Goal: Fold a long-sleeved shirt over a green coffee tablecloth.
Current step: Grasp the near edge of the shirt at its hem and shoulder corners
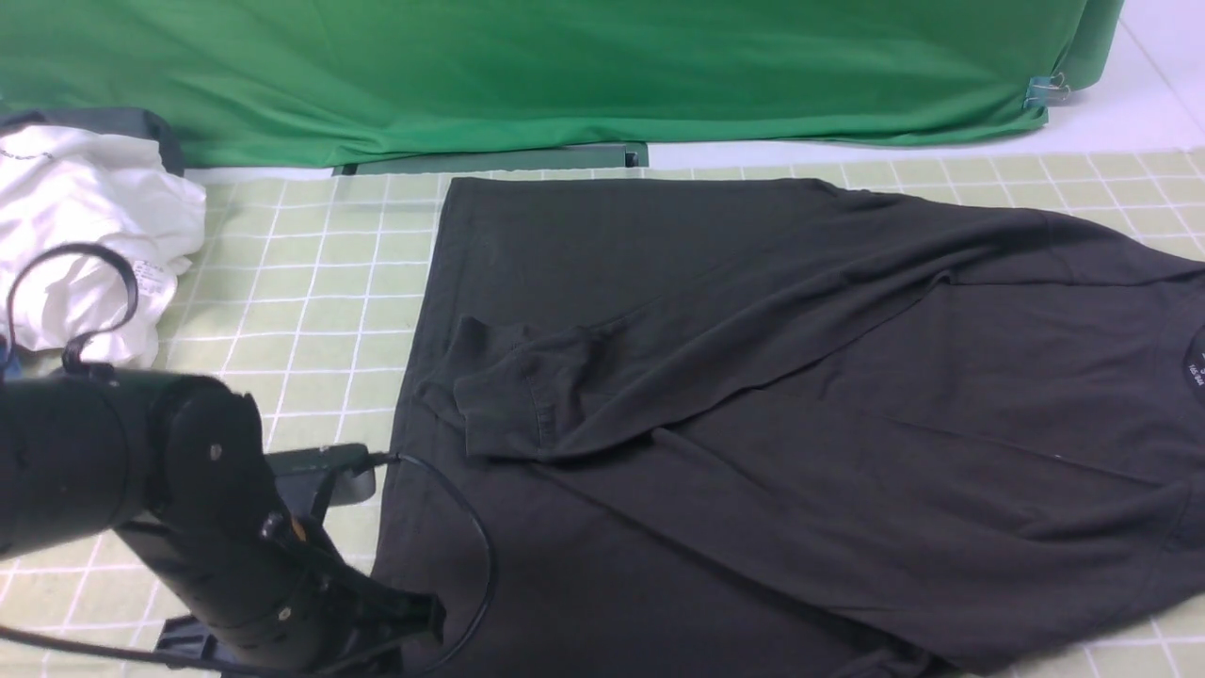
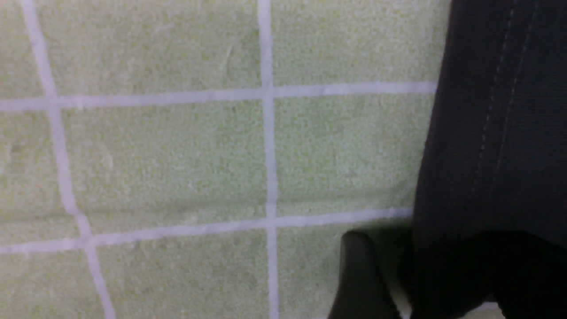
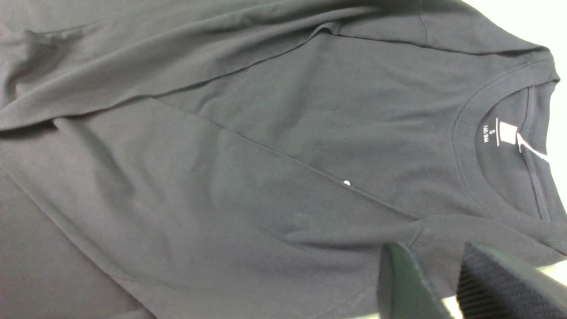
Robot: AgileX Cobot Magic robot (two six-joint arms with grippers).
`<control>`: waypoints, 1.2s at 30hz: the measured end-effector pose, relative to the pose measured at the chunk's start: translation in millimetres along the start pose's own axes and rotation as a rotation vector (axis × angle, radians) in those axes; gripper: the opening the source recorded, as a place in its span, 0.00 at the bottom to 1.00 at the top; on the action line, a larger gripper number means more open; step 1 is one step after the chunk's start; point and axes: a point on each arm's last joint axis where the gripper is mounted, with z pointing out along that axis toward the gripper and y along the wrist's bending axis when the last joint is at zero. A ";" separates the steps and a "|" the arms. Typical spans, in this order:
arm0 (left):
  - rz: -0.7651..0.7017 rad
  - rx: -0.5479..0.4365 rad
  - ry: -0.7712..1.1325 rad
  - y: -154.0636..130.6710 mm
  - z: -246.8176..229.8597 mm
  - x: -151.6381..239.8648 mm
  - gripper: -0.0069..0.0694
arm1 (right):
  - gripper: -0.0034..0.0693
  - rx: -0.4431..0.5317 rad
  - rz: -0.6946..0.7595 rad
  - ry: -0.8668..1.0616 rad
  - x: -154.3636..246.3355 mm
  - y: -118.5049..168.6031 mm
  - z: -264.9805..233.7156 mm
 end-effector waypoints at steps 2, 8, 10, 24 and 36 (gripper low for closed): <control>-0.003 0.007 -0.003 0.2 1.3 1.3 0.62 | 0.32 0.000 0.000 -0.001 -0.1 0.0 0.0; -0.010 0.094 -0.046 -6.6 0.8 -0.9 0.62 | 0.32 0.002 -0.001 -0.012 -1.1 -0.2 0.0; -0.015 0.126 -0.062 -9.4 1.0 -2.6 0.62 | 0.32 0.002 -0.001 -0.012 -1.1 -0.2 0.0; 0.122 0.144 -0.131 -12.3 -9.3 -17.9 0.15 | 0.42 -0.155 -0.067 0.189 4.1 14.7 23.1; 0.147 0.146 -0.063 -9.2 -12.7 -15.4 0.13 | 0.66 -0.257 -0.611 0.603 42.3 86.7 113.6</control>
